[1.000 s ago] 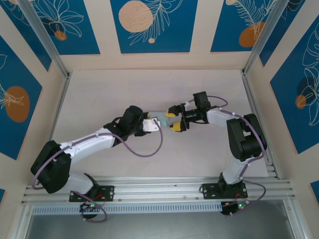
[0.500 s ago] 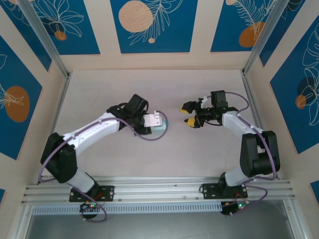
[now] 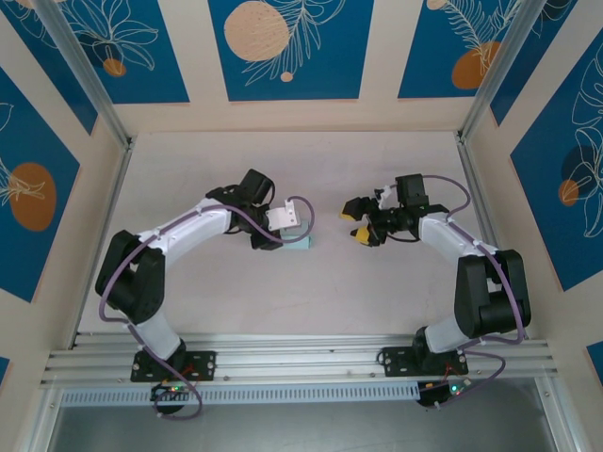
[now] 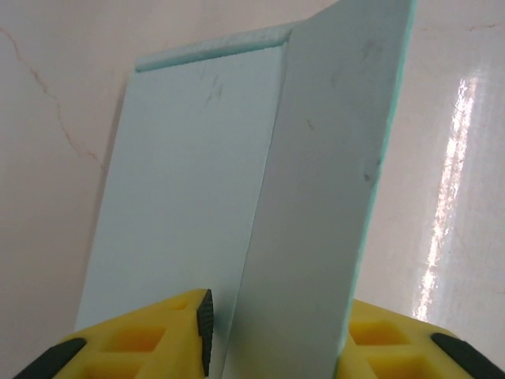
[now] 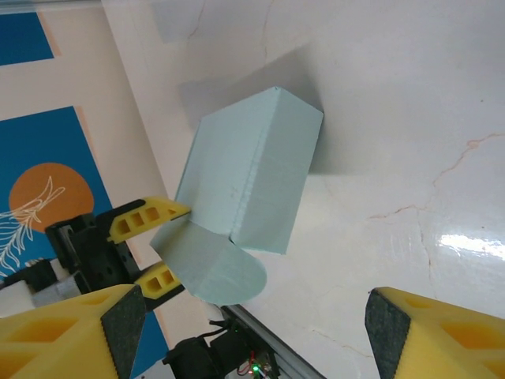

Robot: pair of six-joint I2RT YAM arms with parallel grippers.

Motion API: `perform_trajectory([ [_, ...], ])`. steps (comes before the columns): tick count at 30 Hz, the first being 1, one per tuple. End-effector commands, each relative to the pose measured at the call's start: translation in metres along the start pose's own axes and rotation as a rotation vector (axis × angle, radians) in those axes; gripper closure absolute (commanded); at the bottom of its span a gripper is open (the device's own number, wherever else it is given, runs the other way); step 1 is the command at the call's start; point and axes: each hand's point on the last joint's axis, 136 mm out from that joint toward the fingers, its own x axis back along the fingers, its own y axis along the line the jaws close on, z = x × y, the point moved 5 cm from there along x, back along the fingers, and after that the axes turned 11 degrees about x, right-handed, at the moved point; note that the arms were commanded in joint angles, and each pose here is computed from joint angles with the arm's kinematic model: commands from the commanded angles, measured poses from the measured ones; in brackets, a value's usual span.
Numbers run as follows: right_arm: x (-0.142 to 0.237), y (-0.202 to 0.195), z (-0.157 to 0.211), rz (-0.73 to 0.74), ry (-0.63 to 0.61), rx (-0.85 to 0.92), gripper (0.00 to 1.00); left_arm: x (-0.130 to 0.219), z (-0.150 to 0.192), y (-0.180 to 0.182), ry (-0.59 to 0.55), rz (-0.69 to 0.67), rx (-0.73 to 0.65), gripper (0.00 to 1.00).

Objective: Fold the paper box

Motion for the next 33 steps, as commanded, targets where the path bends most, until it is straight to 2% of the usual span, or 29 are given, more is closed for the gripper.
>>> perform_trajectory([
  [1,0.004,0.01,-0.002,0.004,-0.01,0.05,0.24,0.005,-0.007,0.001,-0.027,0.022,-0.002,0.64],
  [5,0.0,0.013,-0.002,0.011,-0.003,0.075,0.25,0.003,-0.011,0.007,-0.024,0.023,0.003,0.65],
  [11,-0.01,0.018,0.0,0.018,0.021,0.116,0.26,-0.004,-0.016,0.032,0.011,0.093,0.08,0.79],
  [13,-0.011,0.019,-0.001,0.018,0.024,0.129,0.26,-0.007,-0.015,0.04,0.04,0.112,0.101,0.79],
  [14,-0.011,0.02,-0.001,0.019,0.024,0.134,0.26,-0.007,-0.015,0.043,0.049,0.127,0.11,0.83],
  [24,-0.017,0.031,-0.005,0.08,0.032,0.237,0.29,-0.005,-0.025,0.079,0.048,0.176,0.162,0.94],
  [28,-0.021,0.034,-0.005,0.149,0.011,0.296,0.29,0.009,-0.035,0.073,0.003,0.21,0.151,0.95],
  [33,-0.022,0.042,-0.008,0.199,-0.017,0.329,0.32,0.028,-0.044,0.053,-0.063,0.324,0.163,0.95],
])
